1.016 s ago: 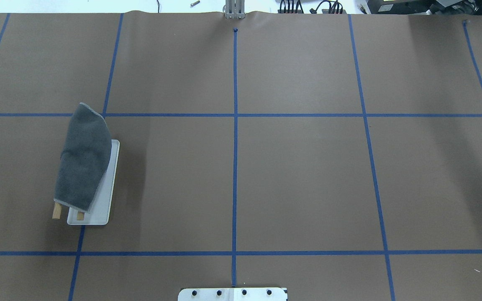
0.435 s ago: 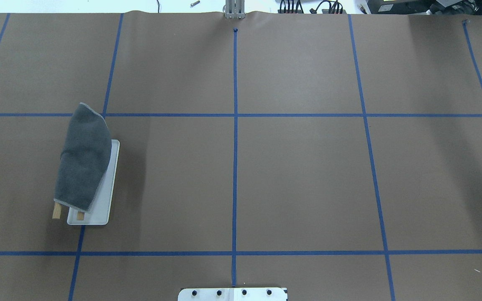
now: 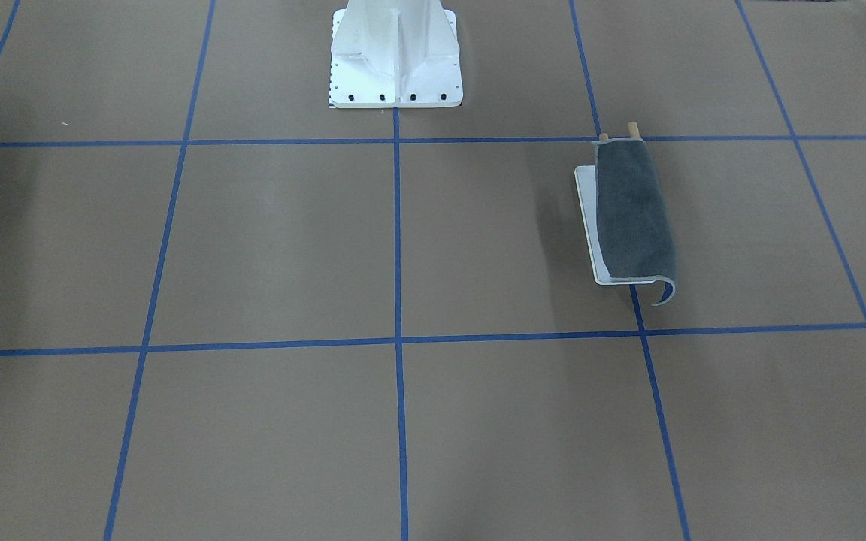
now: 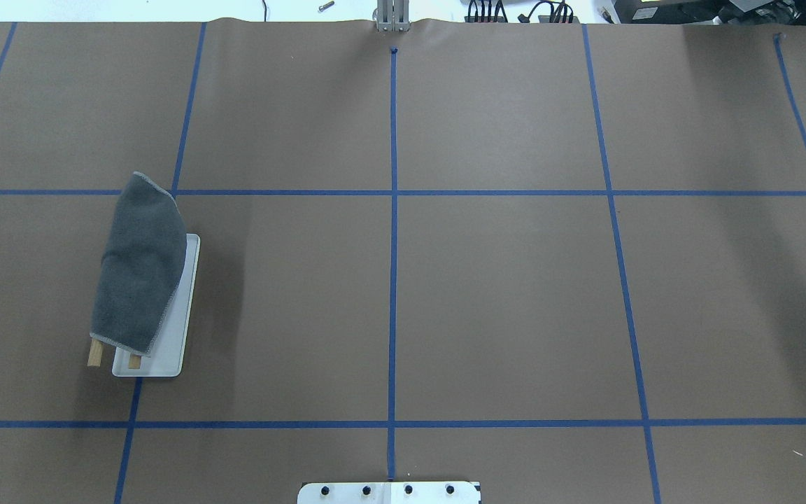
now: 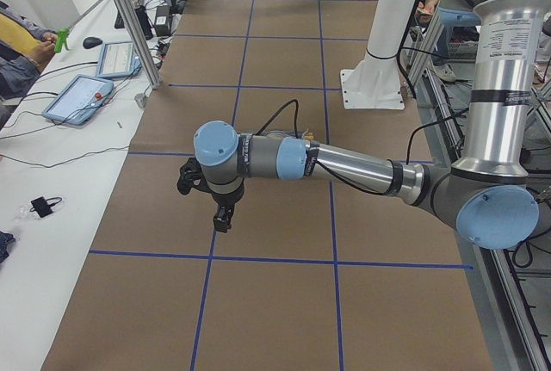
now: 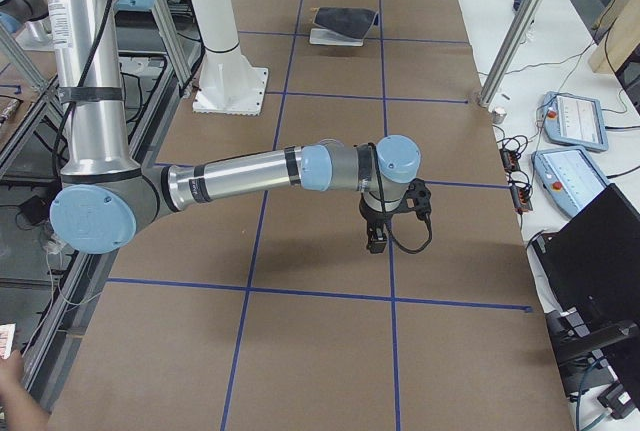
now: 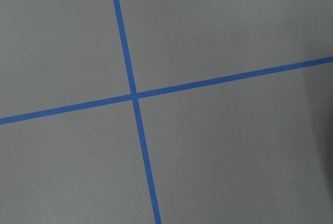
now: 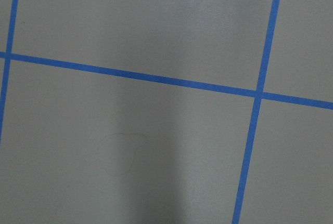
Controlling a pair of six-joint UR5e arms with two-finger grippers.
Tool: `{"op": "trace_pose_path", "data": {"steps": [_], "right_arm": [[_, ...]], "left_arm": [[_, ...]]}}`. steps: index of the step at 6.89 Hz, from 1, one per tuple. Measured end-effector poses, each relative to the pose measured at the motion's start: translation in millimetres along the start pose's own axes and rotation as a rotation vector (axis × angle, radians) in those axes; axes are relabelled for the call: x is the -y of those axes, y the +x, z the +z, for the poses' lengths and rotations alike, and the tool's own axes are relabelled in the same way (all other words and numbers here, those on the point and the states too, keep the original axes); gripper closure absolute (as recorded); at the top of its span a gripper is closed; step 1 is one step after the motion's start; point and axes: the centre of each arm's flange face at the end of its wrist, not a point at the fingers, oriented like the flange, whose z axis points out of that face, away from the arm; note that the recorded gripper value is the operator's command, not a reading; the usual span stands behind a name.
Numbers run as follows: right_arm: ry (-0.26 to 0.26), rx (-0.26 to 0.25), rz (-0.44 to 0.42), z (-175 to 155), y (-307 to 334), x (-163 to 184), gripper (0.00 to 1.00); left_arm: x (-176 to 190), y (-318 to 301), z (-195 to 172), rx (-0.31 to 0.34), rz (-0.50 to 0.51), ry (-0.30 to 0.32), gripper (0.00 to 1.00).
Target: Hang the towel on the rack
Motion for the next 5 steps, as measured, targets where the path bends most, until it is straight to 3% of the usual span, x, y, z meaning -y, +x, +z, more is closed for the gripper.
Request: {"op": "trace_pose_path", "data": {"steps": [5], "right_arm": [[-0.001, 0.003, -0.009, 0.6, -3.9, 0.6, 0.0]], "left_arm": [[-1.0, 0.2, -0.5, 0.004, 0.044, 0.037, 0.02]]}}
